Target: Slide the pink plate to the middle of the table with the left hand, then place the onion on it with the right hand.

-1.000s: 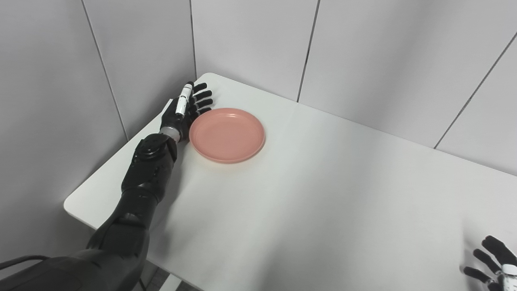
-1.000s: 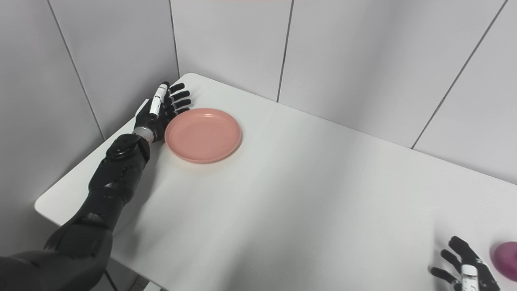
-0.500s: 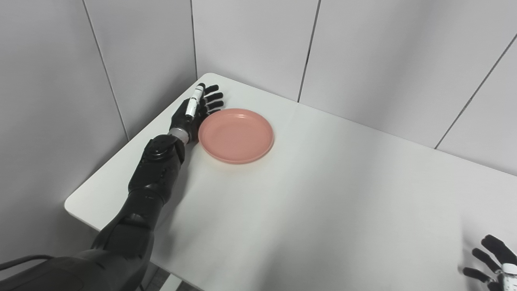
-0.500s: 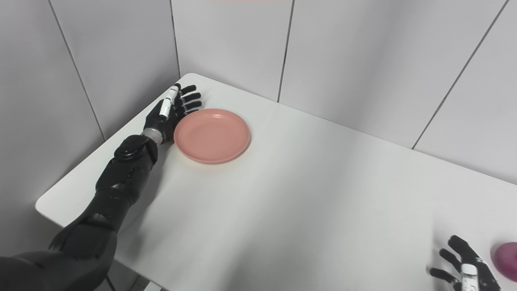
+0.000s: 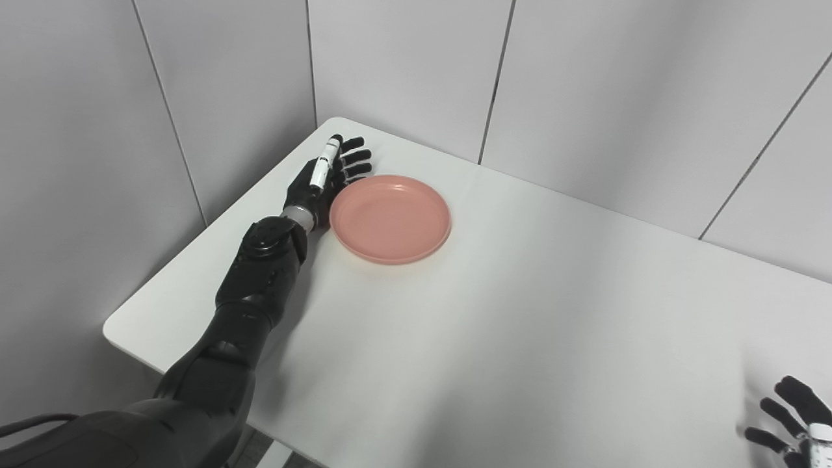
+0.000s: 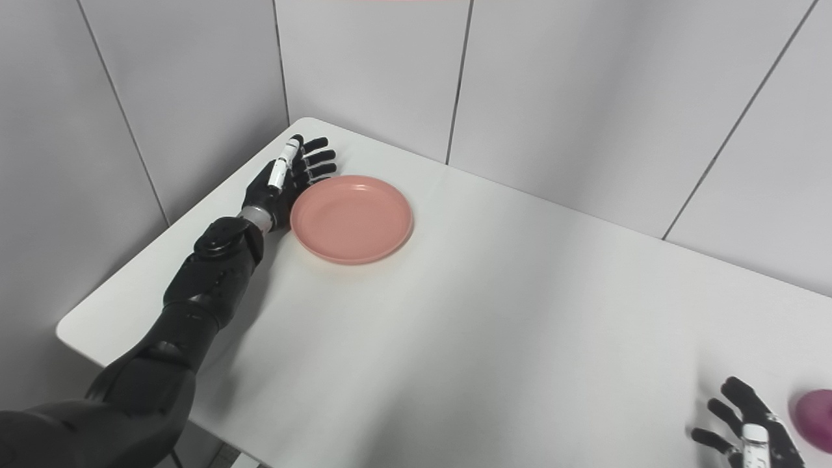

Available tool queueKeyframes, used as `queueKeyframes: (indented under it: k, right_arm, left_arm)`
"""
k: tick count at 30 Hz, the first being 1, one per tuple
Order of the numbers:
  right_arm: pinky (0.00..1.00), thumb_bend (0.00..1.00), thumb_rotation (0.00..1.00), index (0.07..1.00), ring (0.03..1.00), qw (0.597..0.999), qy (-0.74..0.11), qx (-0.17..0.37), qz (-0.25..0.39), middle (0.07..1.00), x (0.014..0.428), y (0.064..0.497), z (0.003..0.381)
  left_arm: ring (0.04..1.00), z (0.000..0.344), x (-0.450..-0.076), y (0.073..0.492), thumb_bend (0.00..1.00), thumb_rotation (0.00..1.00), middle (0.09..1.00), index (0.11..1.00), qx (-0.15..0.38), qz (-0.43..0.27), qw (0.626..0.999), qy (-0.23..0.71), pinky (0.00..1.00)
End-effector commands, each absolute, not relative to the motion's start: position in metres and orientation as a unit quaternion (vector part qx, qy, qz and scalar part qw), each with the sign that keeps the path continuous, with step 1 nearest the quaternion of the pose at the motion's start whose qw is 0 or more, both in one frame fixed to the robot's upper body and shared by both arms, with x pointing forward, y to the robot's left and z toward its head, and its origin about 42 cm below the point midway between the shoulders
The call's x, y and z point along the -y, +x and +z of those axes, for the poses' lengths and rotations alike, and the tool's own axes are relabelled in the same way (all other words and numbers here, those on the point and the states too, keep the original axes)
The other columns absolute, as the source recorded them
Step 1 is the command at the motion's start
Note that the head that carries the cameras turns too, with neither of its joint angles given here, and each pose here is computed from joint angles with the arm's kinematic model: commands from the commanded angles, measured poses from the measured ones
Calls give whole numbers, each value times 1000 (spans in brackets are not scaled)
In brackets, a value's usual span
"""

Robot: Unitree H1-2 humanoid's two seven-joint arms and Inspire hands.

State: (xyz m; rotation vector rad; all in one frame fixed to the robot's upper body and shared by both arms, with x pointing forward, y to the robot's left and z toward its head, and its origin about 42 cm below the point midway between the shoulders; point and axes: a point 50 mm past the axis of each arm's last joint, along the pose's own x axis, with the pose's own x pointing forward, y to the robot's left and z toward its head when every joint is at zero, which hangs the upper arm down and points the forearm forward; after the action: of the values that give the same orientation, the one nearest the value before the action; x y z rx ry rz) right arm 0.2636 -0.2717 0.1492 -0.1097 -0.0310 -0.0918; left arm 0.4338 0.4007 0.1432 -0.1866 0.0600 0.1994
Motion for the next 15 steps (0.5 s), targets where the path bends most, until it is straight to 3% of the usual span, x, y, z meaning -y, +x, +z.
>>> queueKeyframes:
  k: [1, 4, 10, 15]
  right_arm:
    - [541, 495, 837, 770, 768, 997, -55, 40, -43, 808, 270, 267, 163]
    - [549, 516, 836, 775, 778, 997, -56, 39, -42, 814, 269, 266, 163]
    - [620, 459, 854, 800, 800, 997, -61, 38, -41, 839, 268, 266, 164]
    - [748, 338, 887, 852, 853, 997, -61, 30, -41, 889, 265, 265, 166]
  left_arm:
    - [800, 158, -391, 449, 312, 1000, 799, 780, -16, 79, 993, -89, 795]
    - [803, 158, -387, 450, 318, 1000, 802, 779, -15, 73, 993, -92, 795]
    - [778, 157, -378, 454, 330, 1000, 777, 759, -15, 68, 993, -94, 770]
    - [770, 158, -373, 456, 329, 1000, 774, 758, -18, 59, 994, -93, 749]
